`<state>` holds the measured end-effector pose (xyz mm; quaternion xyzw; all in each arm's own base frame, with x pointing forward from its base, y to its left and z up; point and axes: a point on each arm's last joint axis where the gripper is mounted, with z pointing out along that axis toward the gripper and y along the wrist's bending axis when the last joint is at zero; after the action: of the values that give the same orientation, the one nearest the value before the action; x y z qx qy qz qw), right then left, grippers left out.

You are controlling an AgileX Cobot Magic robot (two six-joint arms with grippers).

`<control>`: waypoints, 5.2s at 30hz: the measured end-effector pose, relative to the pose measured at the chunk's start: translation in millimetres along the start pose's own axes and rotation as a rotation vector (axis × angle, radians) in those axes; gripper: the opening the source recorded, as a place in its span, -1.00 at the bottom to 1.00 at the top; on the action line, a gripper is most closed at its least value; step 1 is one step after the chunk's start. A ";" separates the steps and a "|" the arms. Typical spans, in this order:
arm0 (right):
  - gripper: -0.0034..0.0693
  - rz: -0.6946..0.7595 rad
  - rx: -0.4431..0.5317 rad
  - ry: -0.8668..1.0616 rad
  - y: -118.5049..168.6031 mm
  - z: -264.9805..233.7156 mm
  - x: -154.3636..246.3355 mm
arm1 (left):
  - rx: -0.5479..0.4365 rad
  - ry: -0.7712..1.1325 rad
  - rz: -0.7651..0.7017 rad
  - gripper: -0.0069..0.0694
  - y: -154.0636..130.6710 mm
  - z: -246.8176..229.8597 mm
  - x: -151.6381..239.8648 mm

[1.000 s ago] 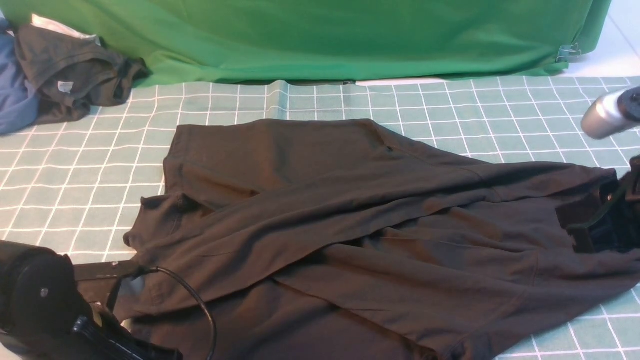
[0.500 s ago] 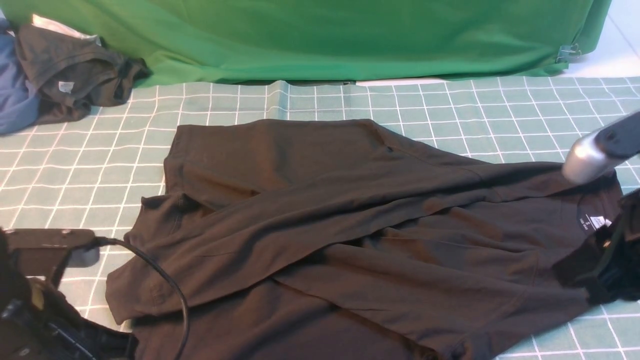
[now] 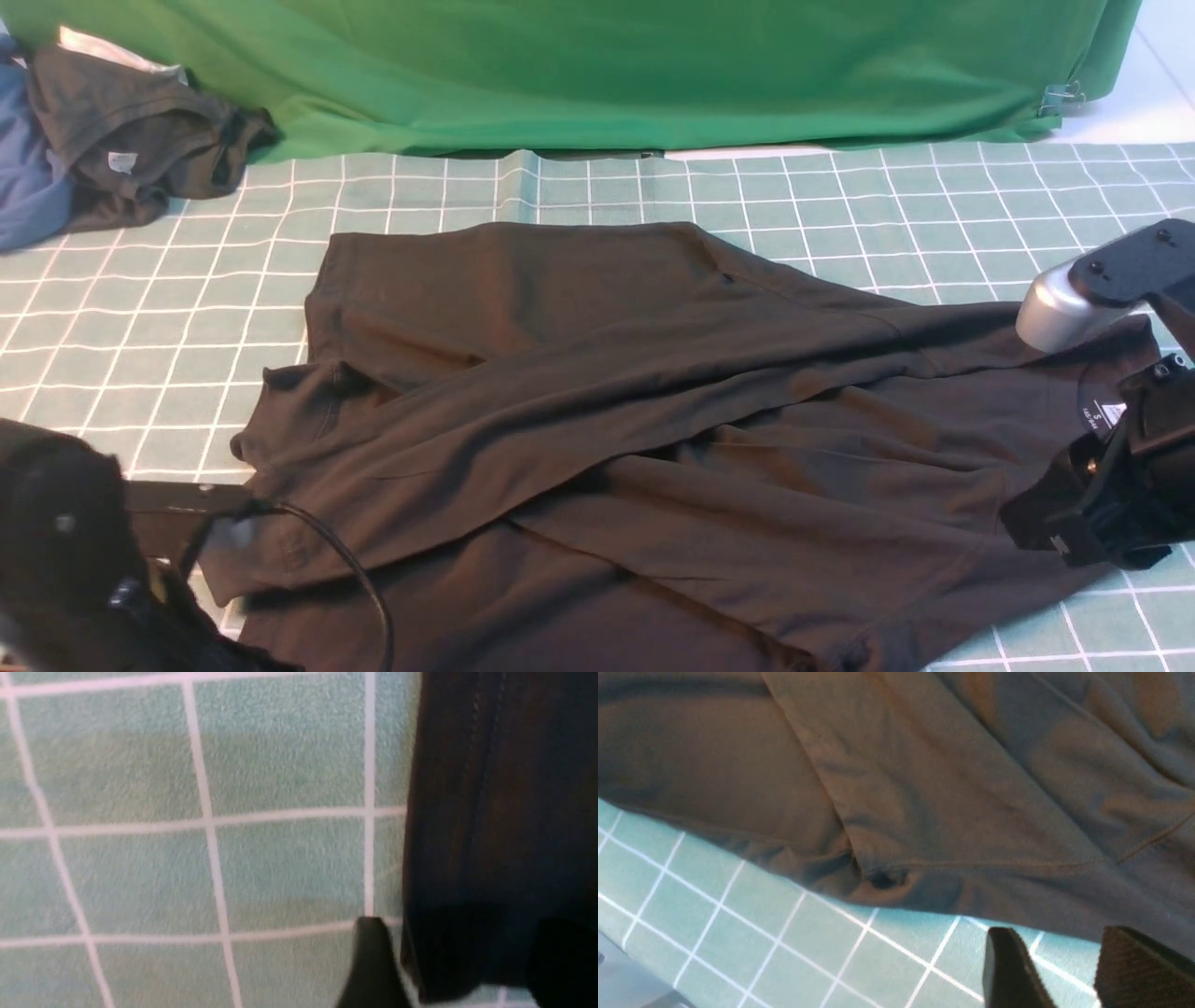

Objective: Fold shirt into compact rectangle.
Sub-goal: 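Grasp the near edge of the shirt at its hem and shoulder corners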

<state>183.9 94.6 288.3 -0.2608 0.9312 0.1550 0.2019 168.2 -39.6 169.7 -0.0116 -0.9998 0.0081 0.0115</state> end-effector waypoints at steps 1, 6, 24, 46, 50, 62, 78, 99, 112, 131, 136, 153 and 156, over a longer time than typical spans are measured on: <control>-0.18 0.000 0.003 -0.009 -0.3 0.0 -0.8 | 0.000 0.001 0.000 0.41 -0.6 4.0 -3.0; -0.18 0.000 0.012 -0.036 -1.1 -0.1 -3.3 | -0.010 0.065 -0.006 0.54 -1.4 18.2 -7.5; -0.33 -0.095 0.092 0.027 -5.0 -19.3 -11.4 | -0.034 0.006 0.041 -0.81 1.4 -17.4 -6.4; 0.56 -0.353 -0.001 0.355 37.7 97.3 -26.1 | -0.061 -0.088 0.027 -0.80 8.4 -51.1 11.9; 0.70 -0.351 -0.003 0.442 34.8 127.7 -21.7 | -0.061 -0.088 0.027 -0.80 8.4 -51.1 11.9; 0.27 -0.417 0.004 0.440 44.3 164.7 1.2 | -0.060 -0.096 0.026 -0.80 8.2 -51.1 11.2; -0.80 -0.416 0.006 0.400 50.2 106.7 -0.4 | -0.025 -0.225 -0.020 -0.80 3.1 -99.3 -7.1; -0.82 -0.237 0.125 0.162 -41.3 93.0 -128.7 | 0.050 -0.371 -0.238 -0.80 46.5 -128.4 -169.9; -0.82 -0.167 0.092 0.304 -63.9 135.6 -161.4 | 0.133 -0.251 -0.208 -0.80 50.9 -124.6 -200.8; -0.82 -0.116 -0.013 0.322 -53.9 135.1 -159.2 | 0.079 -0.094 -0.210 0.01 -13.3 -53.9 -118.5; -0.82 -0.111 -0.020 0.318 -53.2 135.2 -159.5 | 0.128 -0.183 -0.345 0.46 -15.6 -55.5 -127.5; -0.82 -0.112 -0.023 0.316 -52.9 135.2 -159.7 | 0.113 -0.132 -0.530 0.11 -16.1 -19.0 -144.8; -0.82 -0.115 -0.023 0.316 -52.9 135.2 -159.7 | 0.100 -0.117 -0.473 -0.50 -16.0 -22.3 -144.8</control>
<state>377.8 172.3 233.8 -0.3371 0.9331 0.1110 0.0583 313.2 -58.6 188.9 0.2238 -0.9720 0.0553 -0.0445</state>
